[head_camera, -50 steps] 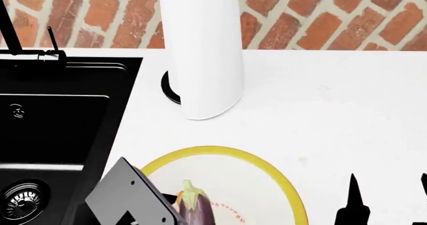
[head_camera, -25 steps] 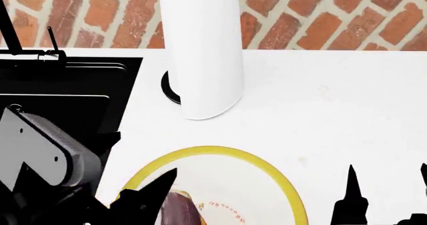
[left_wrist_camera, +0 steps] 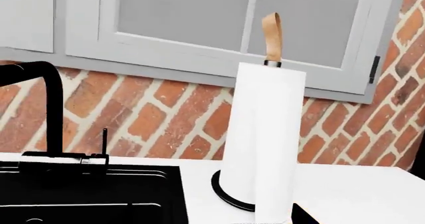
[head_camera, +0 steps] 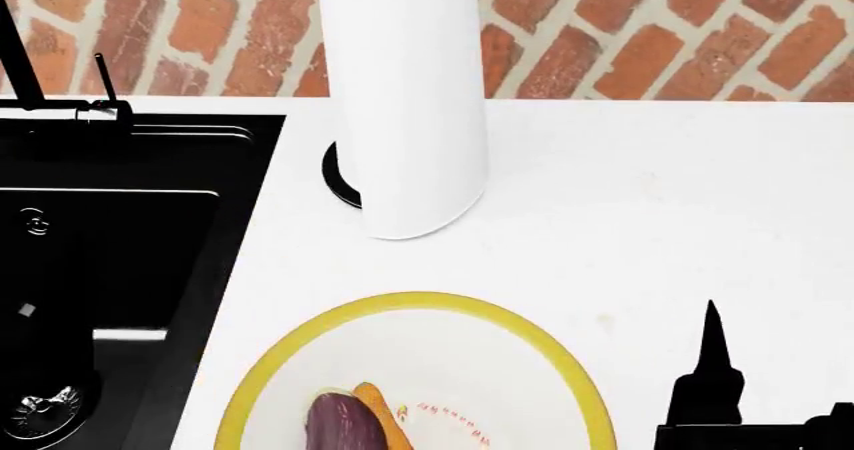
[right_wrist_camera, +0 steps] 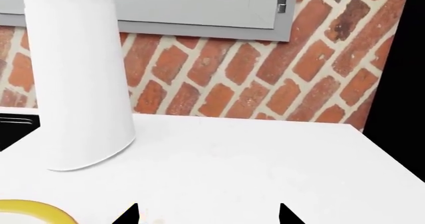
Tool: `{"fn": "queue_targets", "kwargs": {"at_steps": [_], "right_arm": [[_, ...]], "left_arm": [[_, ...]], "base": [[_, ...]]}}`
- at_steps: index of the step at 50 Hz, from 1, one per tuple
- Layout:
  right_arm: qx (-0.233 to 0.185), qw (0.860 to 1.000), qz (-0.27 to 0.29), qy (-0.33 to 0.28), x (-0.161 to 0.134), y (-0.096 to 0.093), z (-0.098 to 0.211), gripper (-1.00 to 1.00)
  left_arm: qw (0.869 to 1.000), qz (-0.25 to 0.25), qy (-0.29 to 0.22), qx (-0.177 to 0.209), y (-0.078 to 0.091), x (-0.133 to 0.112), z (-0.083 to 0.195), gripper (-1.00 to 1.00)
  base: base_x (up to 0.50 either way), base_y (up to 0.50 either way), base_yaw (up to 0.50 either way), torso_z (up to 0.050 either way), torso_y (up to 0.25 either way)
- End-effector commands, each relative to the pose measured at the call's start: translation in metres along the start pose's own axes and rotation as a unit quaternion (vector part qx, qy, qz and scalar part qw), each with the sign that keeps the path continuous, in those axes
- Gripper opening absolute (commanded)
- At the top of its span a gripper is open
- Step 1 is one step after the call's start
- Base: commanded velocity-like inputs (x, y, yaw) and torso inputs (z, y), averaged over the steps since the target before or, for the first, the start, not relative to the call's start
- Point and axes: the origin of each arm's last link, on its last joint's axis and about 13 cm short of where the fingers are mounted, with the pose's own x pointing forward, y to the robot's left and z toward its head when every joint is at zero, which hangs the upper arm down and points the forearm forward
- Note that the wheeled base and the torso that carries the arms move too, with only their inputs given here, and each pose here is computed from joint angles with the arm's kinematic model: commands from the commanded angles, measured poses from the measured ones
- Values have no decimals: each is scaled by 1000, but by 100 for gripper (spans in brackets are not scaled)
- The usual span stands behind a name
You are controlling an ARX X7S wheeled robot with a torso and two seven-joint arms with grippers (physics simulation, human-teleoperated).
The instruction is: There is a mixed pile of frozen fruits and vegetables on the counter. Locate all the frozen vegetables and place the items in a bowl on the counter. Take all the frozen fruits and defrost them in a running sink.
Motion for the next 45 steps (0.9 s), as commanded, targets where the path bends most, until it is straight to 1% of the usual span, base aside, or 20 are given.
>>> {"fn": "queue_targets", "kwargs": {"at_steps": [1, 5, 10, 14, 25, 38, 45], "right_arm": [[-11, 1000, -7, -7, -1, -1, 7, 100], [-14, 1000, -12, -6, -1, -2, 5, 100], [-16, 1000, -16, -5, -1, -2, 6, 100], [-23, 1000, -15, -4, -2, -2, 6, 100], [-13, 1000, -6, -4, -3, 0, 2, 100], [-9, 1000, -8, -3, -3, 0, 0, 100], [-6, 1000, -7, -3, -4, 0, 0, 100]], "left_arm": [[999, 40, -10, 16, 15, -17, -18, 100], [999, 44, -8, 21, 18, -18, -18, 100], [999, 45, -5, 18, 19, -20, -21, 100], [999, 42, -3, 13, 16, -18, -22, 100], [999, 42, -7, 17, 20, -20, -19, 100], [999, 38, -9, 14, 18, -21, -14, 100], [999, 39, -9, 15, 19, -24, -14, 100]], "base": [[0, 0, 0, 0, 0], [0, 0, 0, 0, 0], [0, 0, 0, 0, 0], [0, 43, 0, 0, 0], [31, 500, 0, 0, 0], [23, 500, 0, 0, 0], [-179, 500, 0, 0, 0]]}}
